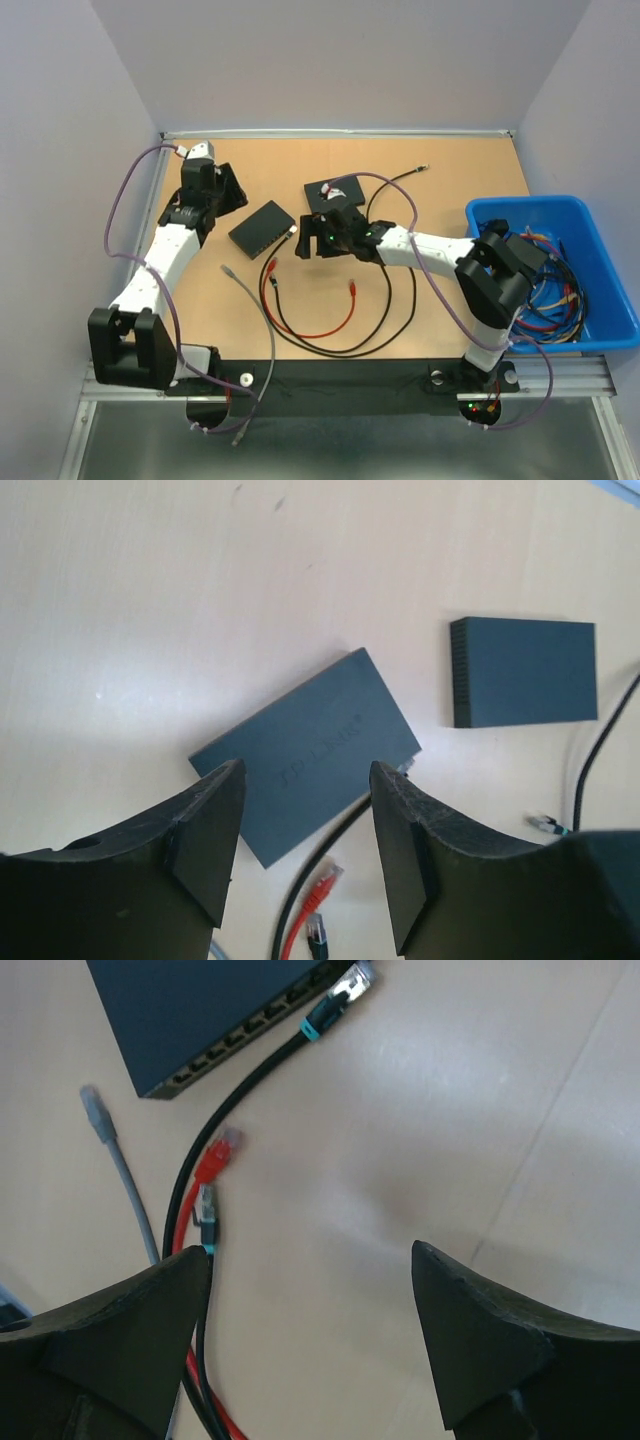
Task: Insert the plug into the switch port
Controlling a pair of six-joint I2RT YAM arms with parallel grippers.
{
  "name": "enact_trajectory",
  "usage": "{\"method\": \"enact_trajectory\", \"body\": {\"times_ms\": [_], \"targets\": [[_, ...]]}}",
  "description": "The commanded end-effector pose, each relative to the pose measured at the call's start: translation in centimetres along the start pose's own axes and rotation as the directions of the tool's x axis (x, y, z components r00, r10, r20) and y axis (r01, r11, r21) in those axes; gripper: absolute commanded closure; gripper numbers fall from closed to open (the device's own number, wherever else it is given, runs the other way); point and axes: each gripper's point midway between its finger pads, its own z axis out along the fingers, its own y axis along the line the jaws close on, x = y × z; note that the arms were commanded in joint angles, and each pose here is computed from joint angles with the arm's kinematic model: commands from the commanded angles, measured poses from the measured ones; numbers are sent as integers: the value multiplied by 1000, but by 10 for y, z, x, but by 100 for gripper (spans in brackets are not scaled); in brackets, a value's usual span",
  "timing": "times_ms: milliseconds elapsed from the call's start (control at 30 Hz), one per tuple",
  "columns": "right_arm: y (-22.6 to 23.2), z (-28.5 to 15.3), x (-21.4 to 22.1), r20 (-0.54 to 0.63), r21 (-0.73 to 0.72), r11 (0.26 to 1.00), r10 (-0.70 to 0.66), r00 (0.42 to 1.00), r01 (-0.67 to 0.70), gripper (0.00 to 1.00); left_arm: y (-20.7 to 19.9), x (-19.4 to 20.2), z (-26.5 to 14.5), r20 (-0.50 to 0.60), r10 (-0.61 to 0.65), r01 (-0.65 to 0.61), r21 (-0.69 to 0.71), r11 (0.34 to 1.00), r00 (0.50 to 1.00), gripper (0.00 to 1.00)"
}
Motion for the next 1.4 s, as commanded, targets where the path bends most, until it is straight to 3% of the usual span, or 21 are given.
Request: {"method": "enact_trajectory", "body": {"times_ms": [0, 300, 700, 1133, 1367], "targets": [[13, 24, -12, 7, 12, 1000, 22, 1000, -22, 14, 5, 20, -21, -6, 18, -18, -32, 999, 1000, 37], [5, 68, -10, 6, 98, 995, 11, 1000, -11, 22, 15, 22, -49, 13, 76, -75, -46, 996, 997, 37], [-5, 117, 0, -24, 175, 985, -2, 1000, 6, 26, 34, 38, -51, 17, 155, -153, -88, 984, 988, 37], [-38, 135, 10, -50, 369, 925, -78, 996, 91, 42, 38, 40, -41, 30, 148, -145, -101, 984, 988, 37], [-41, 141, 19, -71, 380, 918, -93, 993, 113, 44, 37, 42, -39, 23, 145, -143, -92, 985, 989, 37]]}}
